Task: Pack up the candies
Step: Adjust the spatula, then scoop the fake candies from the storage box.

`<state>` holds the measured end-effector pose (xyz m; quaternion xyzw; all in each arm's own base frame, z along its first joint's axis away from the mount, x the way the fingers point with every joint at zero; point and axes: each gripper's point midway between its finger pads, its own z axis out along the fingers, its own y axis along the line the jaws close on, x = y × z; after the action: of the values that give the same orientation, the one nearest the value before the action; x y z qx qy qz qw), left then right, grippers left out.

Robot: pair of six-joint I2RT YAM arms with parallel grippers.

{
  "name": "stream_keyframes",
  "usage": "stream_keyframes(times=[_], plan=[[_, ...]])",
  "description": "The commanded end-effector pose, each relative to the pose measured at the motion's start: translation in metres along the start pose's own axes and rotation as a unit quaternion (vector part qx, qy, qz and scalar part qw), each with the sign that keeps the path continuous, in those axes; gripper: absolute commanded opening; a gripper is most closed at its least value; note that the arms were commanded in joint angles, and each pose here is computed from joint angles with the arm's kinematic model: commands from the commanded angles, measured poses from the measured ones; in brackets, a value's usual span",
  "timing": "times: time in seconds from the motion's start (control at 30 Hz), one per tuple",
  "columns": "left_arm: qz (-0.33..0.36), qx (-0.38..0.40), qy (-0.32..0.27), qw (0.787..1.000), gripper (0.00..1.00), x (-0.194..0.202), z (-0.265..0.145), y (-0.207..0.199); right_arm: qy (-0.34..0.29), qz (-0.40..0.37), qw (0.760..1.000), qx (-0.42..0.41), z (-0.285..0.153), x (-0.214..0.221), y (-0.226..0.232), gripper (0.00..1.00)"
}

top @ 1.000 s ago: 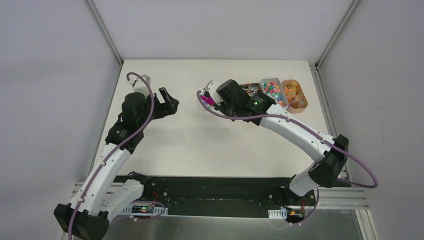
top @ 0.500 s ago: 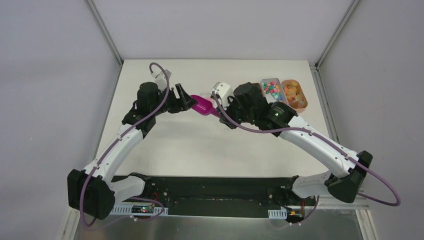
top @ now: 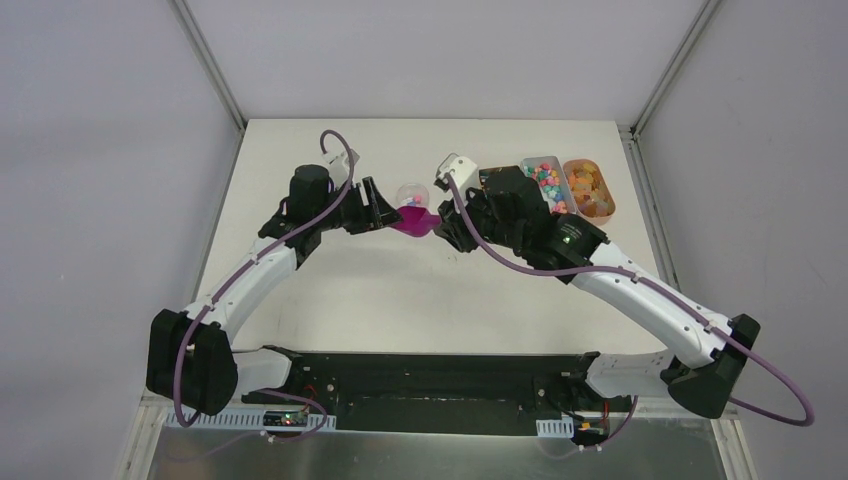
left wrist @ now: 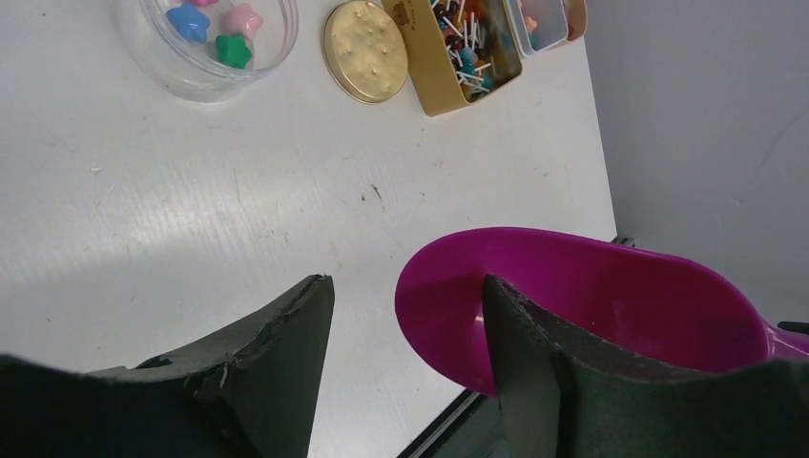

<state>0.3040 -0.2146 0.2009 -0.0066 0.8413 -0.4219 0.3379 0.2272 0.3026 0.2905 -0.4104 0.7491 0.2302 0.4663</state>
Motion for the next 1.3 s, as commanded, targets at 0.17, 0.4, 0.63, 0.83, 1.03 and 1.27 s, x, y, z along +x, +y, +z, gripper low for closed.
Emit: stream_keyframes(times=[0.17, 0.4, 0.63, 0.83, 1.03, 1.27], plan=[[0.029, -0.003, -0.024, 0.999, 0.68, -0.01, -0.009, -0.009, -0.056, 0.036, 0.996, 0.057, -0.009, -0.024, -0.038, 0.0], [0.103, -0.066, -0.084, 0.989, 0.88, -0.04, -0.041, -0.01, 0.044, 0.109, 0.963, 0.243, -0.05, 0.029, -0.146, 0.0], [0.14, -0.106, -0.102, 0.979, 0.99, -0.042, -0.057, 0.003, 0.137, 0.156, 0.907, 0.367, -0.098, 0.07, -0.214, 0.0], [0.152, -0.13, -0.111, 0.974, 0.99, -0.037, -0.063, 0.016, 0.198, 0.181, 0.874, 0.405, -0.111, 0.096, -0.247, 0.0], [0.158, -0.129, -0.106, 0.973, 0.99, -0.034, -0.063, 0.018, 0.244, 0.186, 0.862, 0.405, -0.102, 0.112, -0.264, 0.0], [0.158, -0.132, -0.111, 0.972, 0.99, -0.035, -0.065, 0.018, 0.282, 0.189, 0.865, 0.369, -0.073, 0.131, -0.272, 0.0]])
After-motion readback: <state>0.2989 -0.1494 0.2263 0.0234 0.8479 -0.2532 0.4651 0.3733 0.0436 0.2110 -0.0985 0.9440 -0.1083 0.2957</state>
